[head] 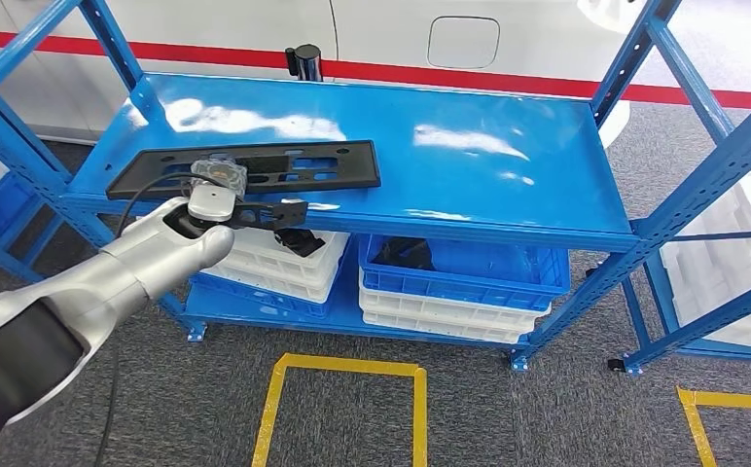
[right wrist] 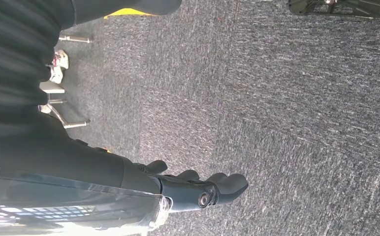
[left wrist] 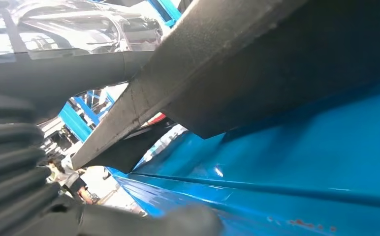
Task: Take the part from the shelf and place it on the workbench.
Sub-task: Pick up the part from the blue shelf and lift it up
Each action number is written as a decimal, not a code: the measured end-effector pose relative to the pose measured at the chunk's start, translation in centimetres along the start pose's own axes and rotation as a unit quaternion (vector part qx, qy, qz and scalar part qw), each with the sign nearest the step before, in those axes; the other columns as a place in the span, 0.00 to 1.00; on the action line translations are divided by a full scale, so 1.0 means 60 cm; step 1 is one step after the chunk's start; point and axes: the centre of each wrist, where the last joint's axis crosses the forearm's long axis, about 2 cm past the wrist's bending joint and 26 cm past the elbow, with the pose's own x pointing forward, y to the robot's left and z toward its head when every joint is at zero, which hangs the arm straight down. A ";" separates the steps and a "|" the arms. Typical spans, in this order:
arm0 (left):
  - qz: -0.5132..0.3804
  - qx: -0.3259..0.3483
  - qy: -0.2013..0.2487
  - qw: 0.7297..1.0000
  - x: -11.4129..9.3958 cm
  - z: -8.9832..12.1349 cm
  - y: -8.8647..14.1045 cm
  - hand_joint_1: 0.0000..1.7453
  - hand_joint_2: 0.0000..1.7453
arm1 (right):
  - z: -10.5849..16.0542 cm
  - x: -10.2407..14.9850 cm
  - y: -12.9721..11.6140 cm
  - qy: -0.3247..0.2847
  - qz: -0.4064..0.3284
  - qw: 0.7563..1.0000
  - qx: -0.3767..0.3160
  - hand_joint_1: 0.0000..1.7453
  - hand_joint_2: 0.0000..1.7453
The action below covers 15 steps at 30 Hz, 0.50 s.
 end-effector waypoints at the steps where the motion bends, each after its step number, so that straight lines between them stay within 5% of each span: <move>1: -0.001 -0.001 0.000 1.000 0.000 0.000 0.000 0.79 1.00 | 0.000 0.000 0.000 0.000 0.000 1.000 0.000 0.00 1.00; 6: -0.002 -0.001 0.002 1.000 -0.001 -0.001 -0.001 0.79 1.00 | 0.000 0.000 0.000 0.000 0.000 1.000 0.000 0.00 1.00; 10: -0.002 -0.002 0.004 1.000 -0.003 -0.002 -0.002 1.00 1.00 | 0.000 0.000 0.000 0.000 0.000 1.000 0.000 0.00 1.00; 15: -0.003 -0.002 0.005 1.000 -0.004 -0.002 -0.002 1.00 1.00 | 0.000 0.000 0.000 0.000 0.000 1.000 0.000 0.00 1.00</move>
